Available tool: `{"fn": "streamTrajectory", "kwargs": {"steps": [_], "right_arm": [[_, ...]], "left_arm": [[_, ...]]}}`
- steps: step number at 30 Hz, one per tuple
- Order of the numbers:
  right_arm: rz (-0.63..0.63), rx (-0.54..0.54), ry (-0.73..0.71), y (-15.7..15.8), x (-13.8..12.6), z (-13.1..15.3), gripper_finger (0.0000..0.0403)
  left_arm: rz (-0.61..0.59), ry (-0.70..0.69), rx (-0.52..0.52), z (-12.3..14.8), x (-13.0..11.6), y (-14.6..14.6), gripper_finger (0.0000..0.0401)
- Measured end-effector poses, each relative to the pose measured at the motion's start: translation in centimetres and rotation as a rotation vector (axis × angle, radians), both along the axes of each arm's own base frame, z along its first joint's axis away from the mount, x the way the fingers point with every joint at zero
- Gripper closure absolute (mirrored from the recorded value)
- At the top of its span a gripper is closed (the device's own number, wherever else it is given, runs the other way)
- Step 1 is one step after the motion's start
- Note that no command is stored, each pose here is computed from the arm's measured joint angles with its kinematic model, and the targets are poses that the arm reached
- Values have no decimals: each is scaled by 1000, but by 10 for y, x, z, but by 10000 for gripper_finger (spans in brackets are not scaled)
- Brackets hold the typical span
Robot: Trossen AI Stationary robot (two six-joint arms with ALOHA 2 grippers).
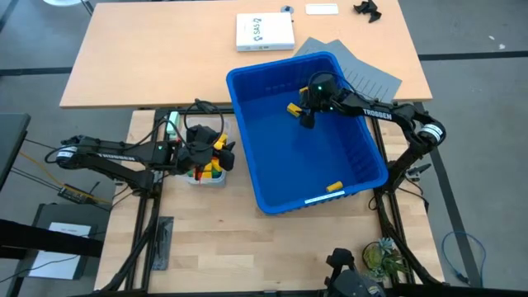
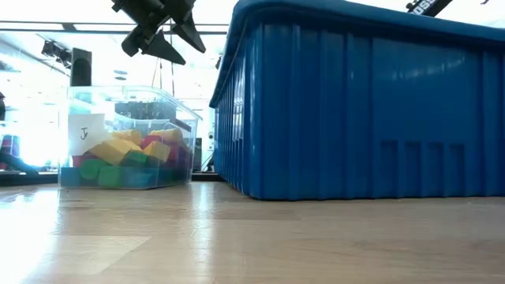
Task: Sort blocks
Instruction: Put the yellow block into the transparent bin
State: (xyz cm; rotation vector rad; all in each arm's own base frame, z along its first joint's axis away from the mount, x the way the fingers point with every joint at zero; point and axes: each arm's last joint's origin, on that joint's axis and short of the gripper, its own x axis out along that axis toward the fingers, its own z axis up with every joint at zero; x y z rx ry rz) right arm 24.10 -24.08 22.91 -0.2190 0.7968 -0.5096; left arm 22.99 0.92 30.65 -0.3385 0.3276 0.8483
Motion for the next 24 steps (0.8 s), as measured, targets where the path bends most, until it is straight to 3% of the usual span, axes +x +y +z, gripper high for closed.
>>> {"fn": "streamTrajectory", "kwargs": {"steps": [7,17,24], "right_arm": [[4,20,37,3,-1,-2,94],[26,26,24,4,1,-3,67],[74,84,71,7,-2,-9,78]], "left_arm": [[-6,6,9,1,-1,0,96],[-9,15,14,0,0,0,96],[-10,15,13,0,0,0,96]]}}
